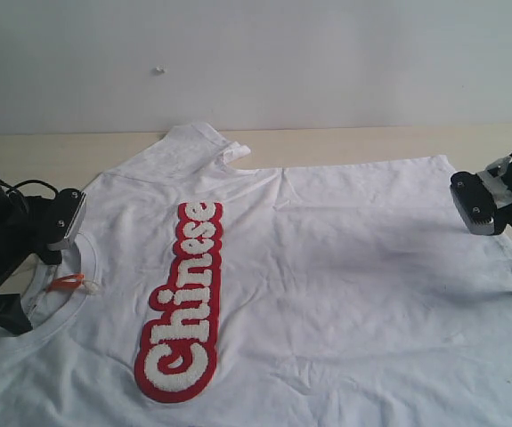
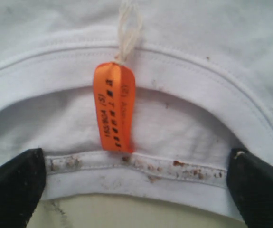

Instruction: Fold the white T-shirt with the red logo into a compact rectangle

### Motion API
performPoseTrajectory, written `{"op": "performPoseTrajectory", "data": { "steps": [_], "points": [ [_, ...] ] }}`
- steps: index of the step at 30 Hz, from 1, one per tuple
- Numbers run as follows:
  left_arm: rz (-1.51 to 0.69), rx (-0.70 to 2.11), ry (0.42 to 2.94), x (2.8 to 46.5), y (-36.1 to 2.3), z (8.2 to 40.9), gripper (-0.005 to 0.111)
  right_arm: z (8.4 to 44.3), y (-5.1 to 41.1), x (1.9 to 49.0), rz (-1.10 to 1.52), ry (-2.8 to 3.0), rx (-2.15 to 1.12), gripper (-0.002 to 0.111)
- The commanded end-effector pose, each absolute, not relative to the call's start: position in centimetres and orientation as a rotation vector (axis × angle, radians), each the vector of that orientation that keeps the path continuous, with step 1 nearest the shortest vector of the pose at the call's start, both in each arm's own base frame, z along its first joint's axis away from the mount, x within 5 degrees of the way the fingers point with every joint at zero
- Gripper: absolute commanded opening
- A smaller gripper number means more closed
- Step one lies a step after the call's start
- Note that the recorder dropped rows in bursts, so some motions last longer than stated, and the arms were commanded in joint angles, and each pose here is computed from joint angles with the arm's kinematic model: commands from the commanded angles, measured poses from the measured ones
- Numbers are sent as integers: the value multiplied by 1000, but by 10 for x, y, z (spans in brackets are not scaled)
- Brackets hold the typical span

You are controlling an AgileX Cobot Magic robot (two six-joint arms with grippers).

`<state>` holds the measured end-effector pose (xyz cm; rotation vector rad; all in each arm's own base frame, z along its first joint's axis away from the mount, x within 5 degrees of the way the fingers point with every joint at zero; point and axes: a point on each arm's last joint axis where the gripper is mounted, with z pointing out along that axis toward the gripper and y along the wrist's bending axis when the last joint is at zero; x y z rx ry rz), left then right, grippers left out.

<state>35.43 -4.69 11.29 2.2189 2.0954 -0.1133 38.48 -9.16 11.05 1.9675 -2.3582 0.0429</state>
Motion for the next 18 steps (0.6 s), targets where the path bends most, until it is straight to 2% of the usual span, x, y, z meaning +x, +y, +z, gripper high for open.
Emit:
{"op": "performPoseTrajectory", "data": {
  "steps": [1, 18],
  "points": [
    [-48, 2258, 2064, 357, -43, 108, 105, 101, -94, 384, 27, -2377, 1941, 105],
    [-48, 2258, 2064, 357, -43, 108, 105, 101, -94, 384, 24, -2379, 1942, 105]
  ]
}}
